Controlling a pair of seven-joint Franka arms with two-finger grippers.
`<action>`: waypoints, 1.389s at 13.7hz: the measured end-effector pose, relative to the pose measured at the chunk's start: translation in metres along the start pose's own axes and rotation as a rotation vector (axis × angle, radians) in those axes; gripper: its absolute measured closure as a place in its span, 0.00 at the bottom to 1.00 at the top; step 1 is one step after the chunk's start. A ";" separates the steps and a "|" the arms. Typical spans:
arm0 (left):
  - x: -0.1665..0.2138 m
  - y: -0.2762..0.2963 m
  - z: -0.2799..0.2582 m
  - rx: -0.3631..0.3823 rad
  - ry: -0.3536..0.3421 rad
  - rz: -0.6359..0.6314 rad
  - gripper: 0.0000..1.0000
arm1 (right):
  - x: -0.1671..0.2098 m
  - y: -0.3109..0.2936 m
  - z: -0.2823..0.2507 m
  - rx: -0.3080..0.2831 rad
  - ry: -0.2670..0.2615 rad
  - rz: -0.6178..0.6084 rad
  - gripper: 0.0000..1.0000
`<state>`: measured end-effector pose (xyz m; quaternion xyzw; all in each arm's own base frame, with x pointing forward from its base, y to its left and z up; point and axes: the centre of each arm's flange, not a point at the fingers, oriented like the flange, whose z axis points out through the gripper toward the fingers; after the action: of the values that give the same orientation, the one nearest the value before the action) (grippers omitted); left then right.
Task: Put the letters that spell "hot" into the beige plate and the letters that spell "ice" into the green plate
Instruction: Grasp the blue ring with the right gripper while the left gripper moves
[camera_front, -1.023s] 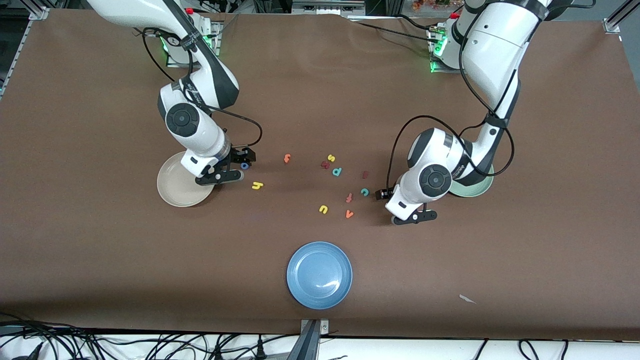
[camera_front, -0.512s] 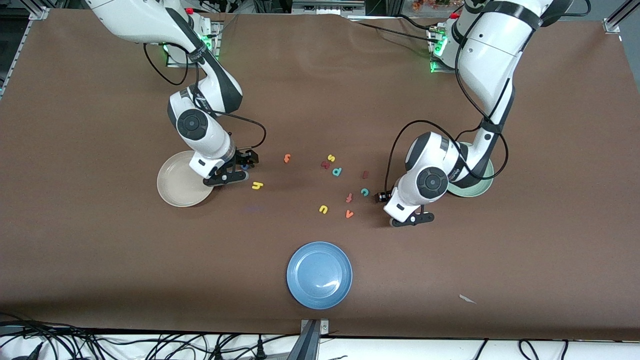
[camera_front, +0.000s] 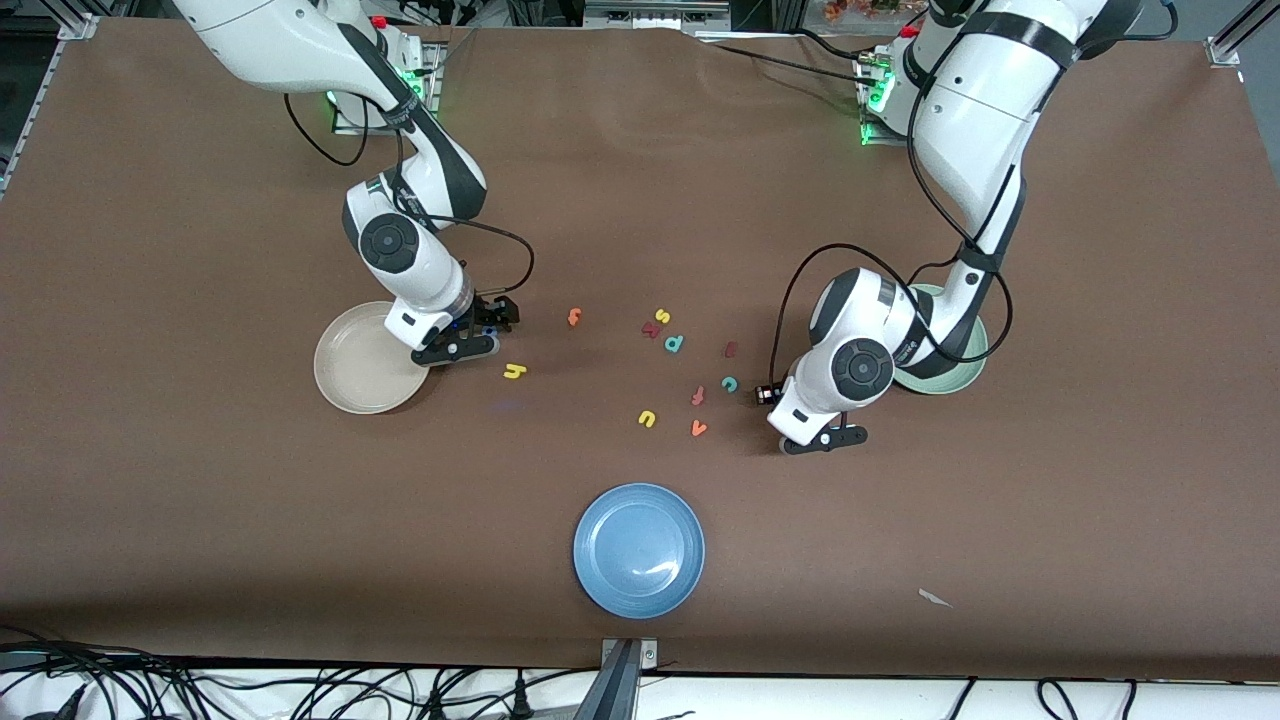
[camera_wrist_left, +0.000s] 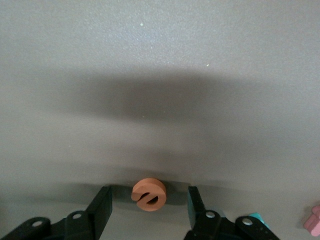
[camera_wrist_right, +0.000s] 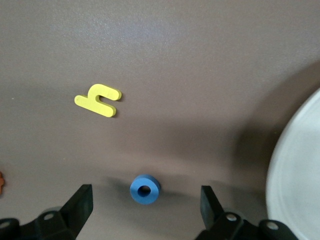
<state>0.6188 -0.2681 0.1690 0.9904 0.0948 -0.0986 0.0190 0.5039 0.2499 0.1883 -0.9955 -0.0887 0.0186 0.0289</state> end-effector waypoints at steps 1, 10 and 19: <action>0.000 -0.001 0.000 0.000 0.000 -0.001 0.38 | -0.001 0.000 0.001 -0.001 0.001 -0.003 0.08; 0.002 -0.002 -0.003 -0.002 0.005 -0.007 0.70 | -0.004 -0.001 0.009 -0.001 -0.002 -0.012 0.36; 0.009 -0.022 -0.059 0.028 -0.038 0.009 0.70 | -0.005 -0.005 0.013 -0.006 -0.004 -0.031 0.54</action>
<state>0.6346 -0.2412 0.2251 0.9889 0.0886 -0.1189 0.0073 0.4971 0.2545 0.1757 -0.9940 -0.1043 0.0200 0.0259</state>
